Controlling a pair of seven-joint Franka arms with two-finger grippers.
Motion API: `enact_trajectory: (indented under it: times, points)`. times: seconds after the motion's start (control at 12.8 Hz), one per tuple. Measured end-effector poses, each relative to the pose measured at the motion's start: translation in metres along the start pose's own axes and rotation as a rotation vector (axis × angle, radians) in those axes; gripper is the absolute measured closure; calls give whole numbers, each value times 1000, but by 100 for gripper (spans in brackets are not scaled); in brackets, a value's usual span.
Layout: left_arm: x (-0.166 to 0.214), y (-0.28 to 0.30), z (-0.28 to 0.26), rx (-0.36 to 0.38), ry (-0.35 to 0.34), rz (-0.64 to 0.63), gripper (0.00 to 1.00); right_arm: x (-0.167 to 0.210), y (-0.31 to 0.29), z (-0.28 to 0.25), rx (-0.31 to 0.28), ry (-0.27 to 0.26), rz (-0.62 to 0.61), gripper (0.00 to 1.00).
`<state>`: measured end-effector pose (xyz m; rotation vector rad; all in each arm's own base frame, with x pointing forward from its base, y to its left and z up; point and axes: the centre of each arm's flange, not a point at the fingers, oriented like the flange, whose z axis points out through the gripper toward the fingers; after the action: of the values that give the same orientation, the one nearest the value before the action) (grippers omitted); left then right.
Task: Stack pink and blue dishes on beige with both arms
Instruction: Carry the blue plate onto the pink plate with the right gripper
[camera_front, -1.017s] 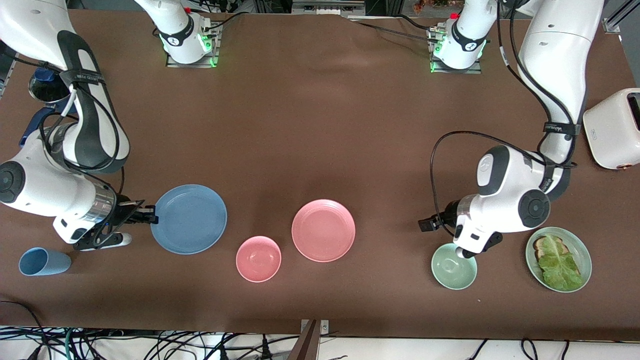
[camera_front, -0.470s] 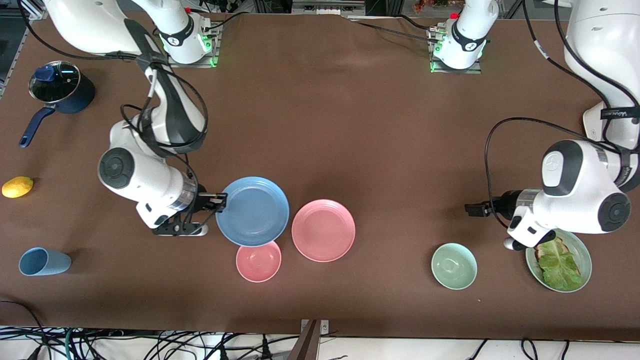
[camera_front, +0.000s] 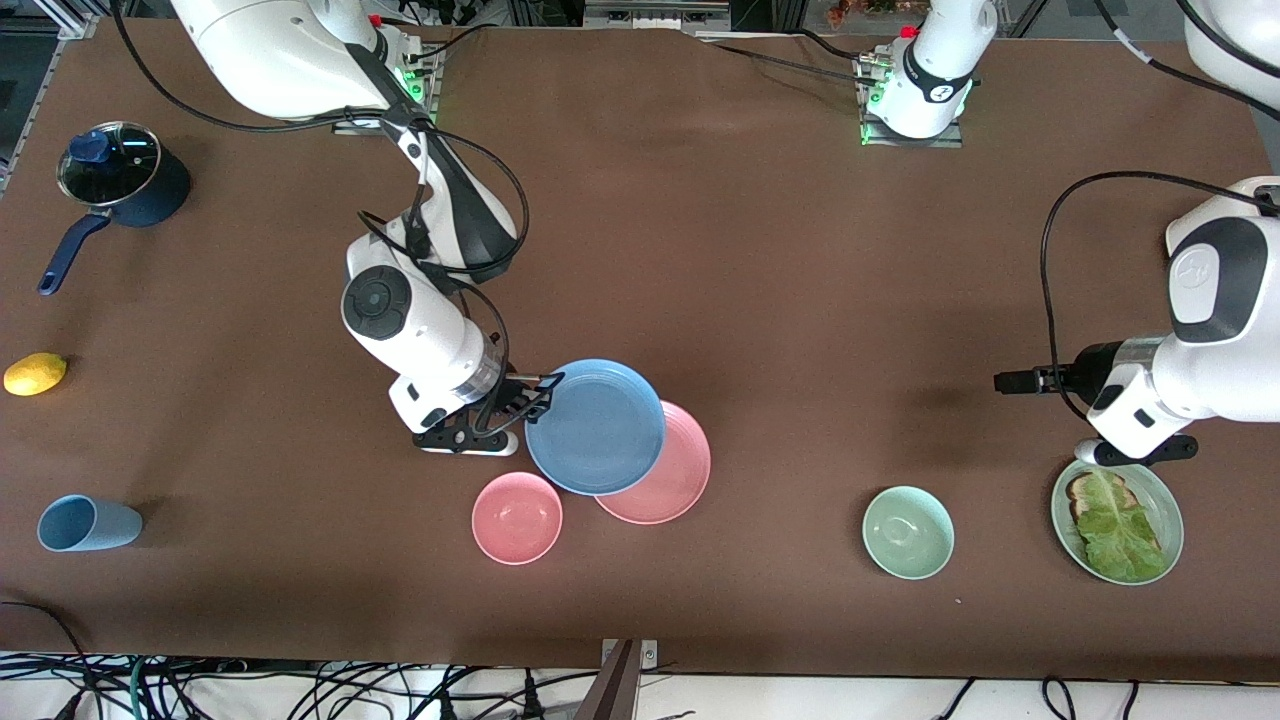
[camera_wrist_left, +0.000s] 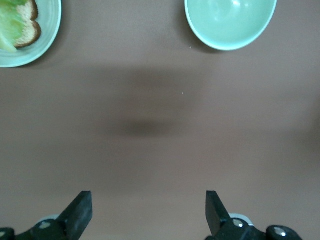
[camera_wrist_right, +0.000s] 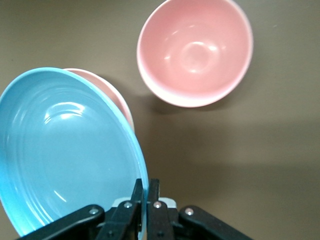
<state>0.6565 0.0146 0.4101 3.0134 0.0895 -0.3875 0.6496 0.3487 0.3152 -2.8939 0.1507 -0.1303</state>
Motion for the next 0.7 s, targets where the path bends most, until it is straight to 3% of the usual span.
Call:
enact_trajectory:
  times: [0.39, 0.7]
  points:
    - [-72, 12, -76, 83, 104, 163, 0, -23, -30, 30, 3, 17, 14, 95]
    - [-107, 20, -121, 104, 176, 180, 0, -8, -37, 47, 45, 62, 34, 95]
